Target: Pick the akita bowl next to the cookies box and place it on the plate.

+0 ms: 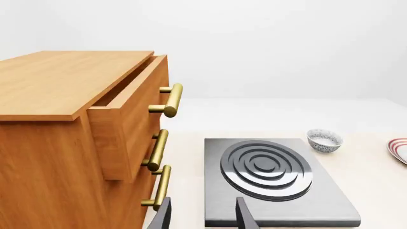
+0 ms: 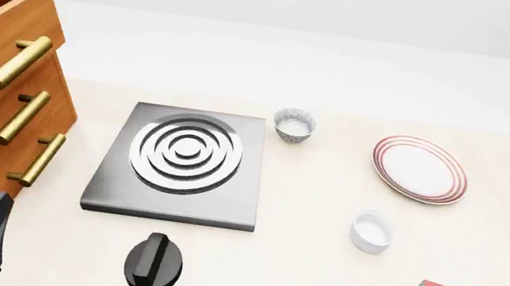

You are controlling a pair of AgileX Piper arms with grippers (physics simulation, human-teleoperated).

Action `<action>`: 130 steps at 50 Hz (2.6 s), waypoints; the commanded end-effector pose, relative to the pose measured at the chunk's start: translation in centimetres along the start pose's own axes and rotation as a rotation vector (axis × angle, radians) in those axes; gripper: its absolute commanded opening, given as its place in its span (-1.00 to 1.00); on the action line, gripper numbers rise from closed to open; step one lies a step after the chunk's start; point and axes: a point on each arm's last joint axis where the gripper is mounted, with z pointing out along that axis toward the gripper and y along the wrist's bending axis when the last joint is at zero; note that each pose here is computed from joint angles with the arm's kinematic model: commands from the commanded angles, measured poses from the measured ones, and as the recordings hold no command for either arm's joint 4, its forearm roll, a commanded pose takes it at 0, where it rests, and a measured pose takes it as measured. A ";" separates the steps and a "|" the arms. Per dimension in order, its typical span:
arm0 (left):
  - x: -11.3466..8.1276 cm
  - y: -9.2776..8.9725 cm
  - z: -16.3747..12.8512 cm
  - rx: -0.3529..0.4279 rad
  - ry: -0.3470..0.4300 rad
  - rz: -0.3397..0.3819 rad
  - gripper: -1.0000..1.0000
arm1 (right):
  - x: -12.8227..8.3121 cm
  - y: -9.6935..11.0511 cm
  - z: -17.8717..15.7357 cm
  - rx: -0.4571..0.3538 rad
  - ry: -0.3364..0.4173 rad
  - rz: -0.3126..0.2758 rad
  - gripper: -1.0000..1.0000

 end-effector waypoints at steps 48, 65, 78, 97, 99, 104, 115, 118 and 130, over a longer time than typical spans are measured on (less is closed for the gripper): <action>0.0 0.0 0.0 0.000 0.000 0.000 1.00 | -6.9 -4.4 4.9 0.050 0.082 0.055 1.00; 0.0 0.0 0.0 0.000 0.000 0.000 1.00 | -6.9 -3.9 9.6 0.035 0.118 0.054 1.00; 0.0 0.0 0.0 0.000 0.000 0.000 1.00 | -7.0 -3.7 12.1 0.028 0.134 0.041 1.00; 0.0 0.0 0.0 0.000 0.000 0.000 1.00 | -5.0 -3.8 16.5 0.025 0.175 0.030 1.00; 0.0 0.0 0.0 0.000 0.000 0.000 1.00 | -4.8 -3.8 17.0 0.024 0.180 0.027 1.00; 0.0 0.0 0.0 0.000 0.000 0.000 1.00 | -4.3 -3.7 18.2 0.020 0.192 0.023 1.00; 0.0 0.0 0.0 0.000 0.000 0.000 1.00 | -3.4 -3.4 20.2 0.013 0.213 0.010 1.00; 0.0 0.0 0.0 0.000 0.000 0.000 1.00 | -3.1 -3.5 20.7 0.013 0.219 0.007 1.00; 0.0 0.0 0.0 0.000 0.000 0.000 1.00 | -1.6 -3.8 22.2 0.014 0.245 0.011 1.00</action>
